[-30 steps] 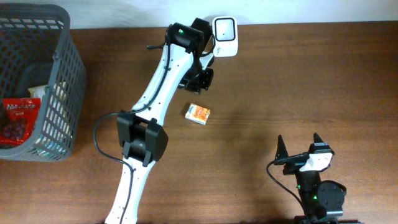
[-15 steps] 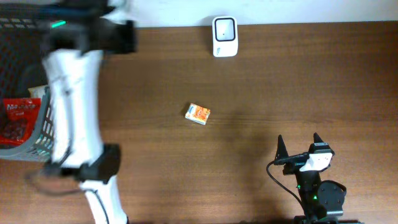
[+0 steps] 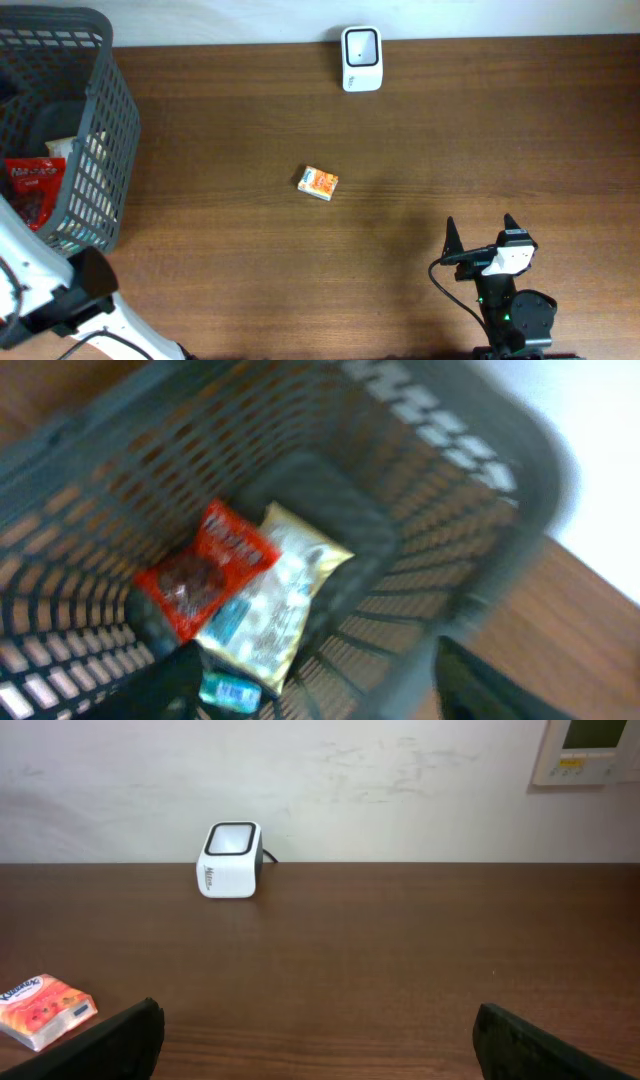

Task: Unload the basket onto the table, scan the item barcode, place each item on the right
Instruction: 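Open the left gripper and return it to the basket, then reach into the basket and grasp the white snack pouch with left gripper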

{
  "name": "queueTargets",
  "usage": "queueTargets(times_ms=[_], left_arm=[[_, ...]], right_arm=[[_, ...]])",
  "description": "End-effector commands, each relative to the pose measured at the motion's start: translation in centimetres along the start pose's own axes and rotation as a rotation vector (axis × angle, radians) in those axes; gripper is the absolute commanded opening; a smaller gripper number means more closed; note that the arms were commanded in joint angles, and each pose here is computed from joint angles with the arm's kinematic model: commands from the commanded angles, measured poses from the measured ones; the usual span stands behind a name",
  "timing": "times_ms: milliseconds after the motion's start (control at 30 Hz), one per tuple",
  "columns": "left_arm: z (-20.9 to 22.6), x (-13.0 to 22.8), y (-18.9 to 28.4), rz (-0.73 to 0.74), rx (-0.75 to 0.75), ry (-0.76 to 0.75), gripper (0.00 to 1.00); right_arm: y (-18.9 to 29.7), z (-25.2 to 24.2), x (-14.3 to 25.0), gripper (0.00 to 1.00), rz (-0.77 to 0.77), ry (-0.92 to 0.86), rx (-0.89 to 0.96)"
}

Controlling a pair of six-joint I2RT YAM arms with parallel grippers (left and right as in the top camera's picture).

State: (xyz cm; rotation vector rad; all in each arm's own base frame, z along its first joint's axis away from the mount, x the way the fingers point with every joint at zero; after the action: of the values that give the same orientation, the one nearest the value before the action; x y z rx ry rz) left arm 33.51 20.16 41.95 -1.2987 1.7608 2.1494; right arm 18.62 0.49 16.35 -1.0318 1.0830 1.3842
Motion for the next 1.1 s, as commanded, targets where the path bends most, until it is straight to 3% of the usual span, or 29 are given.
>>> queueTargets(times_ms=[0, 133, 367, 733, 1067], left_arm=[[2.7, 1.1, -4.8, 0.14, -0.057, 0.143, 0.91], [3.7, 2.8, -10.0, 0.287, -0.081, 0.184, 0.99], [3.9, 5.0, -15.5, 0.41, -0.105, 0.235, 0.99], [3.6, 10.4, -20.9, 0.584, -0.197, 0.225, 0.99], [3.3, 14.6, -22.9, 0.718, -0.224, 0.233, 0.99]], right_arm=[[0.0, -0.1, 0.2, 0.98, 0.002, -0.004, 0.004], [0.0, -0.1, 0.2, 0.98, 0.002, -0.004, 0.004], [0.0, -0.1, 0.2, 0.98, 0.002, -0.004, 0.004], [0.0, -0.1, 0.2, 0.98, 0.002, -0.004, 0.004], [0.0, -0.1, 0.2, 0.98, 0.002, -0.004, 0.004]])
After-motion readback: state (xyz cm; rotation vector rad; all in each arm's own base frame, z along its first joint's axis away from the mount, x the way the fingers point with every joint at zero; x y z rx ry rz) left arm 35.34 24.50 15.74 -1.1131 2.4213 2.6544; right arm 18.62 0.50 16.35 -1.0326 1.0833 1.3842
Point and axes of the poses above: each gripper's point midway between its finger pads, its own y axis back along the fingers, its own z axis along the line the jaws close on, x = y × z, the point moved 6 cm from there along y, back along the fingers, and after that the axes turned 11 degrees about -y, right-handed, at the moved point
